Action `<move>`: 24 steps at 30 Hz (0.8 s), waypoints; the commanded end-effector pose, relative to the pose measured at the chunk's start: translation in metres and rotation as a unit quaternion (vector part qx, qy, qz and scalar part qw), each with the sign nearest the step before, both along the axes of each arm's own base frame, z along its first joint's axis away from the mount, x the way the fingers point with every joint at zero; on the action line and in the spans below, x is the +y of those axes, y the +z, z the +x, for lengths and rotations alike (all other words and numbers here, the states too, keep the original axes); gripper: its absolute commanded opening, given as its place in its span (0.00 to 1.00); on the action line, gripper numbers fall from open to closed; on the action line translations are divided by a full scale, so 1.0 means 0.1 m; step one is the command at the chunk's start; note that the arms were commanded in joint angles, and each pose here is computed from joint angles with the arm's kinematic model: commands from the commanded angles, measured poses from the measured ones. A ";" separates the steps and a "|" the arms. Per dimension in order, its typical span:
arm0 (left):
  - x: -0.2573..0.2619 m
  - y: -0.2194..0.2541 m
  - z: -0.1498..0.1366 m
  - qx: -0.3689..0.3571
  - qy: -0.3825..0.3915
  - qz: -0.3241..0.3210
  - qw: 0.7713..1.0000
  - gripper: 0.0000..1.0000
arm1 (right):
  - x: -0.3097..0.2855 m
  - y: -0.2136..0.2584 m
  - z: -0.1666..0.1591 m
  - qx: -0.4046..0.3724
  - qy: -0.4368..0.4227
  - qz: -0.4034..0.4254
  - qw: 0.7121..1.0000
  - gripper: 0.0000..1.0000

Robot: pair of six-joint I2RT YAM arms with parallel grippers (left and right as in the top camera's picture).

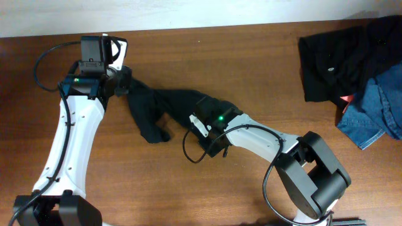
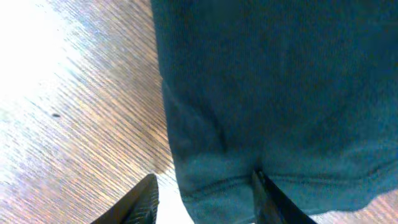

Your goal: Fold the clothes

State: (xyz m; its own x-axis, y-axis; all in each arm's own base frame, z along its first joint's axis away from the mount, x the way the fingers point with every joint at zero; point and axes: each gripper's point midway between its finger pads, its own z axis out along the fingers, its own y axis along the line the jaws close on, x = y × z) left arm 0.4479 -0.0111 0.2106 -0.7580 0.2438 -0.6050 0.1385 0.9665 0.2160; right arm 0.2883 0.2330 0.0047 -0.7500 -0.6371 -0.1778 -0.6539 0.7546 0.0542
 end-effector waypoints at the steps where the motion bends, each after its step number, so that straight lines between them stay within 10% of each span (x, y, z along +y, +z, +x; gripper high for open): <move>1: -0.03 0.16 0.02 -0.019 -0.007 -0.004 1.000 0.09 | 0.01 -0.10 -0.07 0.015 0.015 0.000 1.000 0.43; 20: 0.04 -0.62 0.11 0.070 0.076 -0.060 0.993 0.10 | -0.01 -0.12 -0.09 0.019 0.014 -0.005 1.000 0.55; 24: 0.06 -0.95 0.13 0.105 0.081 -0.060 0.989 0.45 | -0.01 -0.12 -0.09 0.019 0.014 -0.005 1.000 0.55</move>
